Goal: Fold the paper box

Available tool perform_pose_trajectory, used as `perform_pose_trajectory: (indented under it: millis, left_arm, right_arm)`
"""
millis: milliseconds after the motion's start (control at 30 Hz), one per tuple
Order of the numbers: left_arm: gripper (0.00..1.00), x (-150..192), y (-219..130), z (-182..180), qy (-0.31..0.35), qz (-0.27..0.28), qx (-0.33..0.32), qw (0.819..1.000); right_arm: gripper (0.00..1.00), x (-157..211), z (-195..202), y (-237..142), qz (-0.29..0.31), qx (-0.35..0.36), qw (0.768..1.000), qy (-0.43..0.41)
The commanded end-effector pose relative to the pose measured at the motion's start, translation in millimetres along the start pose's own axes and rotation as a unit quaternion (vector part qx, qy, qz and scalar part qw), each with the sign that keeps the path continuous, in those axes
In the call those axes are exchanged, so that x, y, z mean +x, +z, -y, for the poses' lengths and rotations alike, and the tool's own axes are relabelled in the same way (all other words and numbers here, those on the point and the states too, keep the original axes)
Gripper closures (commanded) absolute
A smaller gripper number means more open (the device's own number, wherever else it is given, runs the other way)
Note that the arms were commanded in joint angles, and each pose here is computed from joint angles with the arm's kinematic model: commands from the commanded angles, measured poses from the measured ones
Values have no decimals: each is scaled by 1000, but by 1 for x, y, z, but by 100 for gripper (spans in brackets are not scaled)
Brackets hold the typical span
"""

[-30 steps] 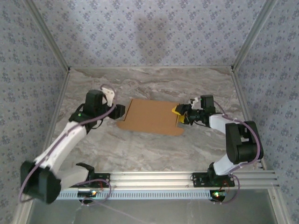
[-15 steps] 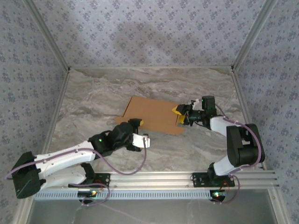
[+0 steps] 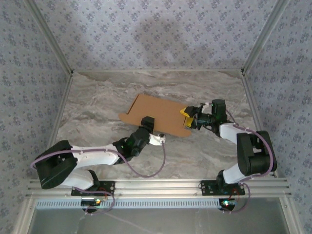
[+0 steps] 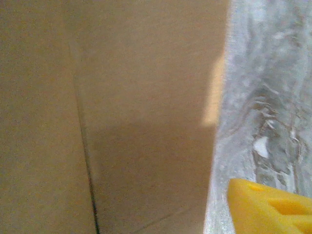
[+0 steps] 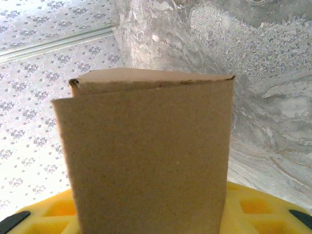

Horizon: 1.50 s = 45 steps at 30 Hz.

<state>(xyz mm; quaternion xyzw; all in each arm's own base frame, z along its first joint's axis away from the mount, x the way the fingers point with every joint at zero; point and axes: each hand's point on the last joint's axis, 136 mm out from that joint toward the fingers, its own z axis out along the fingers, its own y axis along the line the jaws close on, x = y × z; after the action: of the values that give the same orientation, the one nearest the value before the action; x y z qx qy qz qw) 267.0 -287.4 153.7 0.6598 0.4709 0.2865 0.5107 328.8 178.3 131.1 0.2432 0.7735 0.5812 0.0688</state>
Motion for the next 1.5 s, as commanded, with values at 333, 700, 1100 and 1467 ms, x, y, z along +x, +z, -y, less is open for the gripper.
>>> perform_pose_trajectory:
  millis: [333,700,1100,1467]
  left_arm:
    - [51,1,-10,-31,-6,-8,-31,999]
    - [58,10,-24,-34,-9,-11,-8,1000]
    - [57,16,-54,-42,-48,-16,115,992]
    - [48,-8,-99,-40,-134,-37,348,927]
  right_arm:
    - [47,14,-12,-6,-17,-18,1000,17]
    - [35,19,-11,-12,-21,-6,999,24]
    - [4,20,6,-59,50,95,994,-17]
    - [0,11,-62,-155,198,329,879,-284]
